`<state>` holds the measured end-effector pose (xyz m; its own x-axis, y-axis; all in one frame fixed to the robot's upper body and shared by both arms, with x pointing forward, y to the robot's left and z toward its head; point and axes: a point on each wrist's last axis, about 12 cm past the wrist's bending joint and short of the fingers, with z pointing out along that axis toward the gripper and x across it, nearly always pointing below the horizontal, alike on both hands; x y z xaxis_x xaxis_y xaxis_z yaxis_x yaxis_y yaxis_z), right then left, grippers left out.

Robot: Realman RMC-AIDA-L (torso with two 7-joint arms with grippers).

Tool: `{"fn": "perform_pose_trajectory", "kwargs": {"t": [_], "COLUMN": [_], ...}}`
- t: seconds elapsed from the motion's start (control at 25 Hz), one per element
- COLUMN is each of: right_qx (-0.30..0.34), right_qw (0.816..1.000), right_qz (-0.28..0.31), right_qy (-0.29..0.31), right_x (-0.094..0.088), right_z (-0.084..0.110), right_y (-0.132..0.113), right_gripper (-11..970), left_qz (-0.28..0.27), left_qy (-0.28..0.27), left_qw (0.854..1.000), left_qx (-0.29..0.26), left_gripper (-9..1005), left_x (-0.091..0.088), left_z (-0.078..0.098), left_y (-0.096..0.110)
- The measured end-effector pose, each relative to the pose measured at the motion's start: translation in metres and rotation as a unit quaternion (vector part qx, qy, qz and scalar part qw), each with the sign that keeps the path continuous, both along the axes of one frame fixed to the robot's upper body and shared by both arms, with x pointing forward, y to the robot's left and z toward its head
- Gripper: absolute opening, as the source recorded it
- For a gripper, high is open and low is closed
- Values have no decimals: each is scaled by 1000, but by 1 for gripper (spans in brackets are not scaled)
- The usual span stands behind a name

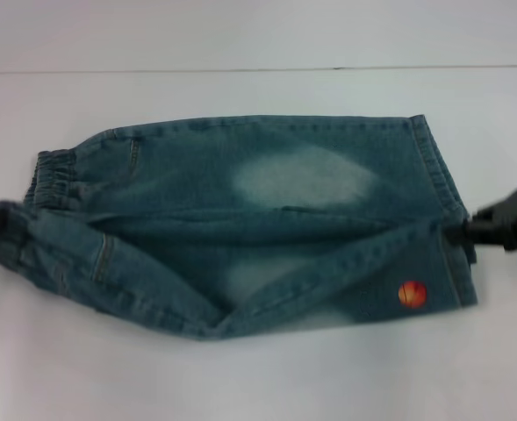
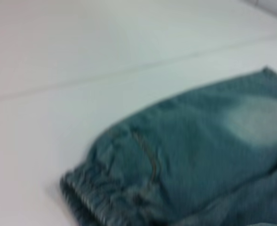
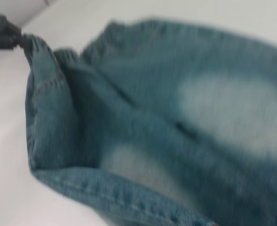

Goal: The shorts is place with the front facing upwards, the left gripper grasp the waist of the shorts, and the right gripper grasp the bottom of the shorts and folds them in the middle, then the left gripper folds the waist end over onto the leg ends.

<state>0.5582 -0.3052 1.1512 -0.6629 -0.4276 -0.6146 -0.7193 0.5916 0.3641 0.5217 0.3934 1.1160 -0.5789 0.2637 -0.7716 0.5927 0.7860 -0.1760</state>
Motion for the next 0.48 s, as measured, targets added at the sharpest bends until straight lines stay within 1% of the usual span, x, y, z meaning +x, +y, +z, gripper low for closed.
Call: {"fn": "perform_pose_trajectory", "kwargs": {"t": [0.16, 0.32, 0.48], "right_qx": [21, 29, 45], "right_qw": [998, 995, 987], "right_qz": [-10, -23, -58], "right_qy": [-51, -96, -145], "right_x": [6, 12, 20], "right_z": [10, 17, 24], "right_y": [-1, -5, -12], "right_gripper": [39, 39, 38], "left_qz": [20, 39, 71], "left_qy": [-20, -34, -49], "left_qw": [999, 997, 994], "left_qx": [-30, -53, -68], "left_gripper": [56, 57, 57], "left_x": [7, 13, 19], "left_z": [10, 18, 22], "left_y": [-1, -1, 0]}}
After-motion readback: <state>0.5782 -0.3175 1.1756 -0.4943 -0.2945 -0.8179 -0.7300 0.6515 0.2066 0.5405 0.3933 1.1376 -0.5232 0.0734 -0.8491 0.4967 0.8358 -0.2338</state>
